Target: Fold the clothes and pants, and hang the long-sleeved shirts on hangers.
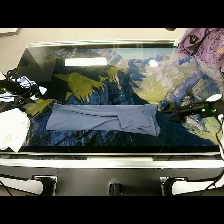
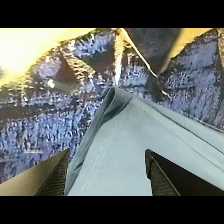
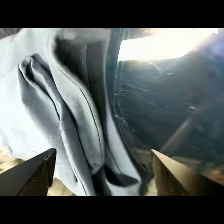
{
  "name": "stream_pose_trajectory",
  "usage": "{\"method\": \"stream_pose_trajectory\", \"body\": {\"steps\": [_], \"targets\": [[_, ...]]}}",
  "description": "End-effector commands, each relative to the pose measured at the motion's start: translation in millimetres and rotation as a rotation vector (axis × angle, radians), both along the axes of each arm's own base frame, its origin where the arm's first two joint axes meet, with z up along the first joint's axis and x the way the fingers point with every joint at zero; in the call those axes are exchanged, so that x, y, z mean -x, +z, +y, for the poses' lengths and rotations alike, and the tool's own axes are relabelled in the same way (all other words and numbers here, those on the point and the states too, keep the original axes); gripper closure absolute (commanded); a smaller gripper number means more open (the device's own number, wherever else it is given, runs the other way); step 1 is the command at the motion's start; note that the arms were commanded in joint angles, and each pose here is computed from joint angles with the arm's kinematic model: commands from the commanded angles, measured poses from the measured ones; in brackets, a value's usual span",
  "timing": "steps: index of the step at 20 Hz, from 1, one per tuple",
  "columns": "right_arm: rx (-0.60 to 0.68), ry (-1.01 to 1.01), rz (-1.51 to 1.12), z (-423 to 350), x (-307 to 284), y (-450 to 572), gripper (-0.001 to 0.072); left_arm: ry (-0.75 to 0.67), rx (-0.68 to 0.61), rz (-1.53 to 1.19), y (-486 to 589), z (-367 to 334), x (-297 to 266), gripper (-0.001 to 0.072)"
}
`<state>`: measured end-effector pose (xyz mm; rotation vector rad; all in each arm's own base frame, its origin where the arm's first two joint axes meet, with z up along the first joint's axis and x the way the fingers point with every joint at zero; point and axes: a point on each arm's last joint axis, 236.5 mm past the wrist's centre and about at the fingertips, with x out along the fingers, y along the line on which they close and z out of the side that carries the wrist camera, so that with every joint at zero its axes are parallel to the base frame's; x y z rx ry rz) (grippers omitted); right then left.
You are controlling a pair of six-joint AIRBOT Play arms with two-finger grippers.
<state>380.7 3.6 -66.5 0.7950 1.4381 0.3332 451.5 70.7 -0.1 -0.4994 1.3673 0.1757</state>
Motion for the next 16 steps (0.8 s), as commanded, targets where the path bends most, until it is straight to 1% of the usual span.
{"method": "stream_pose_trajectory", "body": {"steps": [1,6,7,8,10,11,12,13,14,15,16], "targets": [[-0.104,-0.014,-0.012,22.1,-0.3,-22.9,0.0040,-0.001,0.005,0.030,0.9,-3.3,7.0,0.0167],[-0.138,0.048,0.008,64.8,-3.1,-37.5,0.0041,-0.006,0.009,0.043,0.5,-4.9,10.0,0.0167],[-0.148,0.070,0.007,77.4,-2.6,-35.9,0.0059,-0.002,0.010,0.044,0.5,-5.3,9.9,0.0167],[-0.156,0.096,0.009,89.4,-0.5,-34.2,0.0109,-0.002,0.011,0.044,0.5,-6.2,9.8,0.0167],[-0.162,0.135,0.005,103.0,2.6,-28.9,0.0432,-0.012,0.011,0.044,0.2,-10.8,9.0,0.0167],[-0.144,0.133,-0.005,101.7,1.4,-24.0,0.0626,-0.027,0.011,0.043,0.0,-15.1,8.3,0.0167],[-0.123,0.110,-0.013,97.6,-1.9,-16.1,0.0685,-0.043,0.013,0.042,-0.4,-20.5,7.5,0.0167],[-0.080,0.100,-0.021,90.1,-4.2,-6.3,0.0685,-0.057,0.019,0.038,-0.6,-28.5,5.7,0.0169],[-0.025,0.094,-0.017,80.7,-5.2,4.1,0.0686,-0.071,0.037,0.026,0.0,-40.1,1.9,0.0188],[0.021,0.093,-0.022,72.9,-6.1,20.2,0.0686,-0.093,0.069,-0.004,1.9,-57.3,-5.8,0.0193],[0.065,0.085,-0.021,64.6,-7.1,35.7,0.0686,-0.118,0.104,-0.046,5.2,-77.1,-15.8,0.0260]]}}
